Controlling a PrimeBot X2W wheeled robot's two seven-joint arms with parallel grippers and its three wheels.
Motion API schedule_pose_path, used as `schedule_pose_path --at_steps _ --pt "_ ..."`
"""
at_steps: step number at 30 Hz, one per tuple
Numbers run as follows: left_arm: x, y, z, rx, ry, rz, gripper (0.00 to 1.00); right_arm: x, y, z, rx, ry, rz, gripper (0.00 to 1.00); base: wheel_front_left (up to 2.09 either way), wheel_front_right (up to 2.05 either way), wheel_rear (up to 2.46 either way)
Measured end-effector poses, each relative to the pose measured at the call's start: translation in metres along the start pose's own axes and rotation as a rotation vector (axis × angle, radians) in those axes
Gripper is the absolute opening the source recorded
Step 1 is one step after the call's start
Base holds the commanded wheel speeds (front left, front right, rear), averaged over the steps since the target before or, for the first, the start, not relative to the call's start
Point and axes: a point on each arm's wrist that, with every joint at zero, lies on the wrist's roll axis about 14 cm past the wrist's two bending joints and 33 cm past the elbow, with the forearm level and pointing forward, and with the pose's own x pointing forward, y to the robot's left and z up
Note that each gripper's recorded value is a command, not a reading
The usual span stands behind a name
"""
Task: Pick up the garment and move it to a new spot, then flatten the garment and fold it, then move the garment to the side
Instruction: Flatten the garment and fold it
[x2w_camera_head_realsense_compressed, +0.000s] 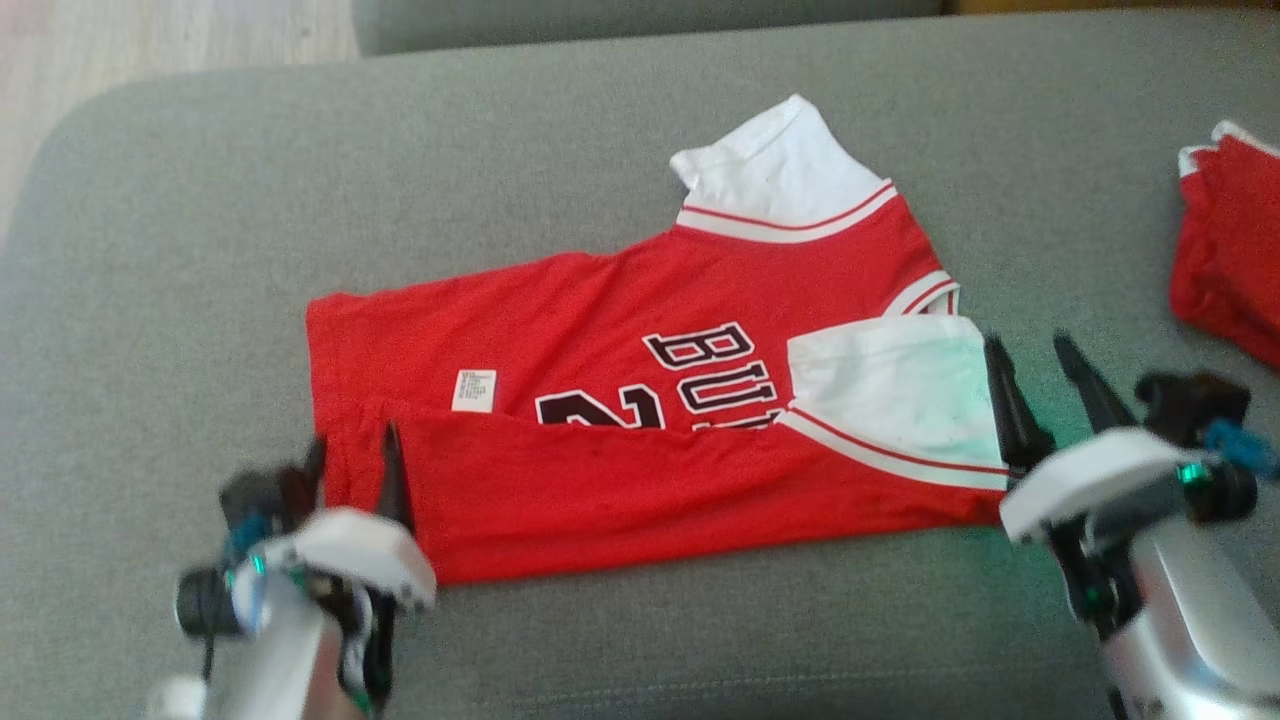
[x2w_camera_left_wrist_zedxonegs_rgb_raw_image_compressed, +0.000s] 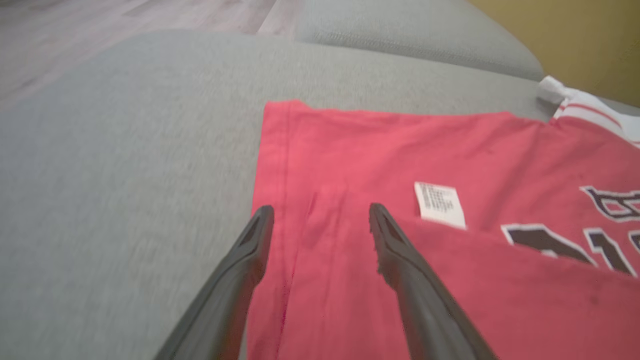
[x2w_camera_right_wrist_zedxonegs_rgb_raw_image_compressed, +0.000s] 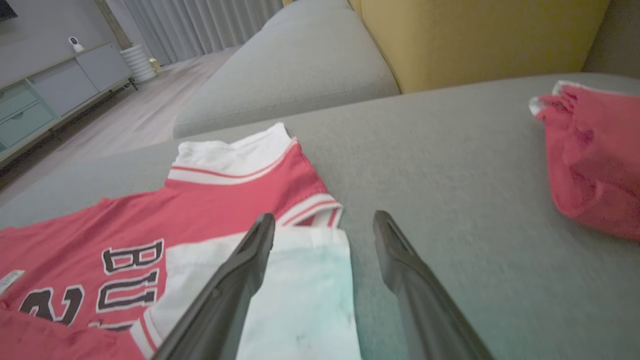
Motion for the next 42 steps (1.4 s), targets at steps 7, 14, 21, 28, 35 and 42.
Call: schedule_pose_path --at_steps 7,14,21,28,35,42 --pt "0.057 0.005 0.025 0.069 0.022 -0.03 1.0 0.04 0.029 0.028 -0.053 -0.045 0.076 1.0 0.0 0.0 0.0" --pt "0.097 0.015 0.025 0.146 0.162 -0.069 1.0 0.066 0.035 0.037 -0.082 -0.051 0.103 1.0 0.0 0.0 0.0" --pt "0.115 0.022 0.009 0.194 0.292 -0.084 1.0 0.082 0.036 0.039 -0.097 -0.046 0.112 1.0 0.0 0.0 0.0" --pt "0.129 0.022 0.01 0.199 0.308 -0.083 0.0 0.106 0.04 0.052 -0.129 -0.041 0.13 1.0 0.0 0.0 0.0" --pt "0.125 0.023 0.01 0.183 0.286 -0.085 0.0 0.148 0.05 0.075 -0.193 0.013 0.152 1.0 0.0 0.0 0.0" --pt "0.118 0.021 0.011 0.17 0.253 -0.095 0.0 0.188 0.059 0.057 -0.235 0.176 0.146 1.0 0.0 0.0 0.0"
